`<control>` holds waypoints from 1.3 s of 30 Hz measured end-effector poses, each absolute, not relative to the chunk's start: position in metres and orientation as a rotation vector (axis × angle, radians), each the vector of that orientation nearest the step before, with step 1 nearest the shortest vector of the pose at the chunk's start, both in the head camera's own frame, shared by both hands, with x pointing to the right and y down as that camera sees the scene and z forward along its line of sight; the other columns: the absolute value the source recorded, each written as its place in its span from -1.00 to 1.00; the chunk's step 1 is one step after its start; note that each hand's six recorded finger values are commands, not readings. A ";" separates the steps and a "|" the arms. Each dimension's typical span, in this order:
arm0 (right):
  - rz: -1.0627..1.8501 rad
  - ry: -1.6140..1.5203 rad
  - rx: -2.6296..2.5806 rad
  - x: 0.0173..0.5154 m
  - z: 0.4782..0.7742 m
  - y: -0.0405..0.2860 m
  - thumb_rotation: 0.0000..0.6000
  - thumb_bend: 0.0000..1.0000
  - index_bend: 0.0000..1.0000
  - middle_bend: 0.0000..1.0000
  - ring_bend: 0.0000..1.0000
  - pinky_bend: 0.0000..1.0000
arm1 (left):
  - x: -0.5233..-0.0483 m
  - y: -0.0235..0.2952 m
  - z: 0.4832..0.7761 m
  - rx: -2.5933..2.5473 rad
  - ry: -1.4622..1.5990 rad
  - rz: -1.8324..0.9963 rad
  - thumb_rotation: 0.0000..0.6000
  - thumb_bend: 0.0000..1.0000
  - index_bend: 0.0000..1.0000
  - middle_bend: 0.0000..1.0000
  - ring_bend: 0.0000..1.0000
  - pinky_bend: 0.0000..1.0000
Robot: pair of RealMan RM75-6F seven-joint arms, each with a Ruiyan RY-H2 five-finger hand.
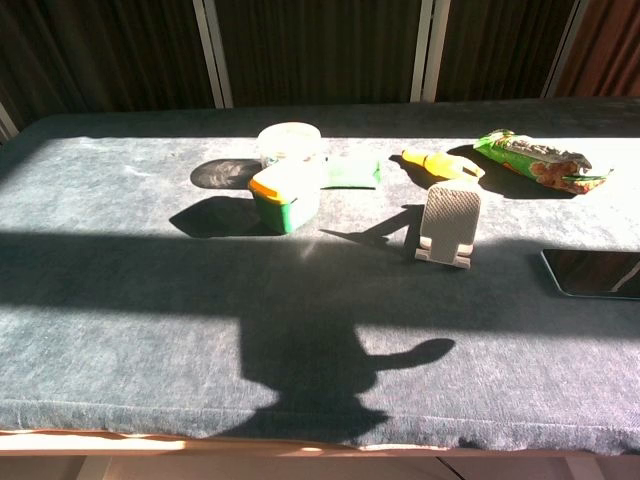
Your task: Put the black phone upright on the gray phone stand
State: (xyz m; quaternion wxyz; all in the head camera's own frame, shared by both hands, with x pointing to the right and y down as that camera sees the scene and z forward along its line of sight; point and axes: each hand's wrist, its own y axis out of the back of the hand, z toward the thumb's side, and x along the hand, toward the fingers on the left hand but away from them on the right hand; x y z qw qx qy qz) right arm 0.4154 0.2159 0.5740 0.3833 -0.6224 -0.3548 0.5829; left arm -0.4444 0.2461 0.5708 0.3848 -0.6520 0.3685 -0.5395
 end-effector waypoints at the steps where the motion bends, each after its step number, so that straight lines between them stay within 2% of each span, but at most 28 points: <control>1: 1.490 -0.905 -1.587 0.416 0.574 0.216 1.00 -0.89 -1.00 -1.00 -1.00 -1.00 | -0.444 0.246 0.571 -1.662 0.939 -1.375 1.00 -0.09 -1.00 -1.00 -1.00 -0.88; 6: 1.511 -0.897 -1.607 0.418 0.579 0.215 1.00 -0.89 -1.00 -1.00 -1.00 -1.00 | -0.443 0.246 0.573 -1.671 0.930 -1.380 1.00 -0.09 -1.00 -1.00 -1.00 -0.88; 12: 1.567 -0.865 -1.714 0.420 0.601 0.208 1.00 -0.89 -1.00 -1.00 -1.00 -1.00 | -0.444 0.244 0.576 -1.690 0.929 -1.392 1.00 -0.09 -1.00 -1.00 -1.00 -0.88; 25: 1.769 -0.542 -1.808 0.406 0.660 0.158 1.00 -0.86 -0.98 -0.96 -1.00 -1.00 | -0.443 0.247 0.578 -1.702 0.911 -1.402 1.00 -0.09 -1.00 -1.00 -1.00 -0.88; 33: 1.835 -0.467 -1.845 0.395 0.690 0.144 1.00 -0.77 -0.66 -0.71 -1.00 -0.99 | -0.443 0.247 0.579 -1.706 0.906 -1.407 1.00 -0.09 -1.00 -1.00 -1.00 -0.88; 39: 1.835 -0.443 -1.886 0.385 0.703 0.146 1.00 -0.74 -0.48 -0.63 -1.00 -0.98 | -0.442 0.248 0.579 -1.707 0.902 -1.406 1.00 -0.09 -1.00 -1.00 -1.00 -0.88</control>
